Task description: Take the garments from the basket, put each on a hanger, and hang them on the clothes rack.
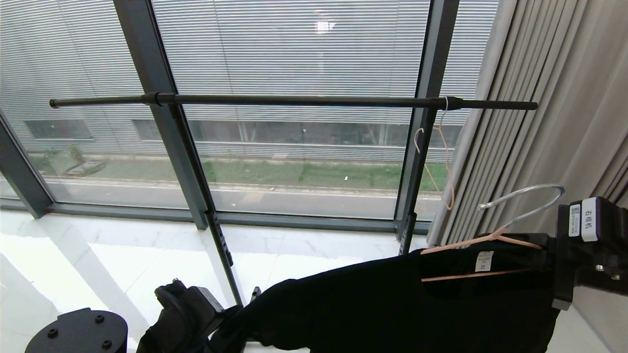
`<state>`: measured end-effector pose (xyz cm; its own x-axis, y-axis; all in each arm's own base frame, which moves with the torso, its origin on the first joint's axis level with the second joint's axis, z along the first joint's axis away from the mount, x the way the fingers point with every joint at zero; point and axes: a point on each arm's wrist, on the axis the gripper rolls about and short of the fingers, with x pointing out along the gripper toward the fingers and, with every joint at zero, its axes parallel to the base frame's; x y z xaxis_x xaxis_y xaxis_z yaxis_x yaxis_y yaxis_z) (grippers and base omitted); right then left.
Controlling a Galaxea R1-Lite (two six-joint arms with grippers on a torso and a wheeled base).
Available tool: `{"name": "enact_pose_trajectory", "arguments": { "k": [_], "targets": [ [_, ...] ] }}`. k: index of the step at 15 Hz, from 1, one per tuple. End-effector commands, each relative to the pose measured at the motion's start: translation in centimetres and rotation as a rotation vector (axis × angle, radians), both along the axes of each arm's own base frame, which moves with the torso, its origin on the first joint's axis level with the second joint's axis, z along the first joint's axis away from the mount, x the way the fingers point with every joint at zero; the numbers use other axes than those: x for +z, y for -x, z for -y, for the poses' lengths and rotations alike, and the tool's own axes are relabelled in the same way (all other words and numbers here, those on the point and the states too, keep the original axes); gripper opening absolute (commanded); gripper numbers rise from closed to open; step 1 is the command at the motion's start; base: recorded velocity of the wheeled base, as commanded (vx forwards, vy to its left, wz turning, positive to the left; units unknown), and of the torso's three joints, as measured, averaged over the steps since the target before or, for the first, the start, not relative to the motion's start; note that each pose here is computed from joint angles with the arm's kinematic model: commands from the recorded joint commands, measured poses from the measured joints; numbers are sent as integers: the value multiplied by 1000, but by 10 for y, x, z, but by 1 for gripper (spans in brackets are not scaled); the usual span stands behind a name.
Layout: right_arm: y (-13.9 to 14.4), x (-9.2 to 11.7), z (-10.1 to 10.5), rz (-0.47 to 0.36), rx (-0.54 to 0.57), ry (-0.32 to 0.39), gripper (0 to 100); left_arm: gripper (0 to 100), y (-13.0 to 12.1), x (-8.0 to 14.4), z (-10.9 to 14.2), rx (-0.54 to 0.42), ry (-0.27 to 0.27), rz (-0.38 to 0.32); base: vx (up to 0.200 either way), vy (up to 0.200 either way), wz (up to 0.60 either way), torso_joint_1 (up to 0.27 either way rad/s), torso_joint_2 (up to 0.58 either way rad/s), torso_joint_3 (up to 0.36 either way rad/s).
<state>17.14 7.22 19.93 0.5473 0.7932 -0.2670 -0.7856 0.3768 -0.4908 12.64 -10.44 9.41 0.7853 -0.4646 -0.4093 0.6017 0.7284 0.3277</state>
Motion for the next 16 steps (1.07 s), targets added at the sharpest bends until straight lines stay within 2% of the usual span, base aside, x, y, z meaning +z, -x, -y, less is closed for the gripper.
{"name": "enact_pose_trajectory", "arguments": {
  "k": [1, 4, 8, 9, 12, 13, 15, 16],
  "targets": [
    [1, 0, 0, 2, 3, -1, 0, 100, -2, 5, 5, -6, 19, 20, 0, 0, 0, 0, 0, 0],
    [1, 1, 0, -19, -20, -15, 0, 100, -6, 8, 4, 45, 22, 40, 0, 0, 0, 0, 0, 0],
    [1, 0, 2, -98, -142, -43, 0, 100, -12, 15, -2, 231, 26, 93, 0, 0, 0, 0, 0, 0],
    [4, -5, 5, -160, -213, -23, 0, 100, -18, 20, -11, 336, 38, 120, 0, 0, 0, 0, 0, 0],
    [19, -17, 11, -346, -428, 54, 0, 100, -30, 28, -37, 535, 90, 153, 0, 0, 0, 0, 0, 0],
    [21, -17, 10, -371, -476, 45, 0, 100, -33, 32, -46, 596, 94, 171, 0, 0, 0, 0, 0, 0],
    [24, -16, 4, -385, -575, 34, 0, 100, -38, 39, -57, 666, 104, 205, 0, 0, 0, 0, 0, 0],
    [26, -16, 0, -412, -587, 6, 0, 100, -39, 43, -59, 678, 115, 220, 0, 0, 0, 0, 0, 0]
  ]
}}
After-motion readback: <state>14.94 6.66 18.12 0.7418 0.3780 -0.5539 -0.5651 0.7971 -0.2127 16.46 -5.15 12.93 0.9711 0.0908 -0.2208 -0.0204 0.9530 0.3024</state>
